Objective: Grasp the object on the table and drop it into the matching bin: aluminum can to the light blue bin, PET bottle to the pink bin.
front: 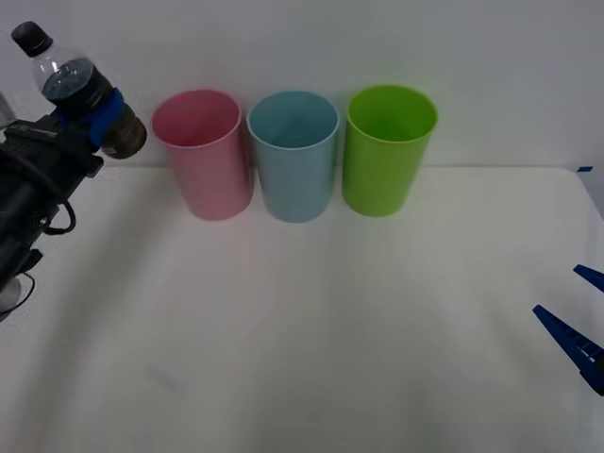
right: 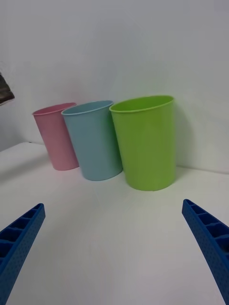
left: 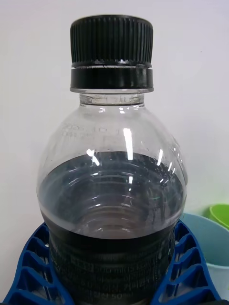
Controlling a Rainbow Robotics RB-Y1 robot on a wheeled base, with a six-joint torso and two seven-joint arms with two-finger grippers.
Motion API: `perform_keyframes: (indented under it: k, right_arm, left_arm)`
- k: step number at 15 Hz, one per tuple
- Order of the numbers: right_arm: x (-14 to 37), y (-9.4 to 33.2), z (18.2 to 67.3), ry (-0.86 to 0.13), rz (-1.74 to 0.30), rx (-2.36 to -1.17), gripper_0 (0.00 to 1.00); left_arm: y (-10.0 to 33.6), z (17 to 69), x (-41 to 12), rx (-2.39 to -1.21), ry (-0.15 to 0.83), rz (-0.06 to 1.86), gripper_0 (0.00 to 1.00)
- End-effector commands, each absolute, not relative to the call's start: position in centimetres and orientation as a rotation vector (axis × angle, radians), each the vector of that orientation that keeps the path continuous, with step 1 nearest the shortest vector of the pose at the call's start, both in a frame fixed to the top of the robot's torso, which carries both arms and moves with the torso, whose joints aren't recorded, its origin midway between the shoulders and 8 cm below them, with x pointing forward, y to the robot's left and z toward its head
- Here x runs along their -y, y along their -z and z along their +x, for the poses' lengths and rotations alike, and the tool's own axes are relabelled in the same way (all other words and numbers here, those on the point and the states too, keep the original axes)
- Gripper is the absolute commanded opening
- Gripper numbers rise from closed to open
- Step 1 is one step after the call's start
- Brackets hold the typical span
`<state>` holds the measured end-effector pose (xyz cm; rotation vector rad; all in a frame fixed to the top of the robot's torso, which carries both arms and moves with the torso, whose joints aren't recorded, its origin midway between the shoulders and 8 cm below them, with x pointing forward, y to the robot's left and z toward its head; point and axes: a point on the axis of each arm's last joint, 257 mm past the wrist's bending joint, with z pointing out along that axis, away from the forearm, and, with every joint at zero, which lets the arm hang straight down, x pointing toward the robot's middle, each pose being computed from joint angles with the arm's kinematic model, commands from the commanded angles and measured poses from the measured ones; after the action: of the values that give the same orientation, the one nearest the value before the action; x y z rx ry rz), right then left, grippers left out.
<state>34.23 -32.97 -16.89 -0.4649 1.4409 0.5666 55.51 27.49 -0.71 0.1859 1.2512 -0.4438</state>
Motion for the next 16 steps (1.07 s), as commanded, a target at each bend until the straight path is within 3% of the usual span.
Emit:
perform_keyframes:
  k: [1, 8, 13, 16]
  right_arm:
    - [33.0, 16.9, 34.2, -0.567, -0.465, -1.441, 1.0]
    - [33.0, 16.9, 34.2, -0.567, -0.465, -1.441, 1.0]
    - [33.0, 16.9, 34.2, -0.567, -0.465, -1.441, 1.0]
    - [33.0, 16.9, 34.2, -0.567, -0.465, -1.441, 1.0]
  left_arm:
    - [0.4, 59.2, -24.8, -1.269, 0.454, 0.22, 0.0]
    - [-0.5, 66.2, -21.1, -1.301, 0.378, 0.29, 0.0]
    - [-0.5, 67.3, -19.1, -1.299, 0.358, 0.311, 0.0]
    - [-0.6, 67.4, -18.9, -1.297, 0.35, 0.313, 0.06]
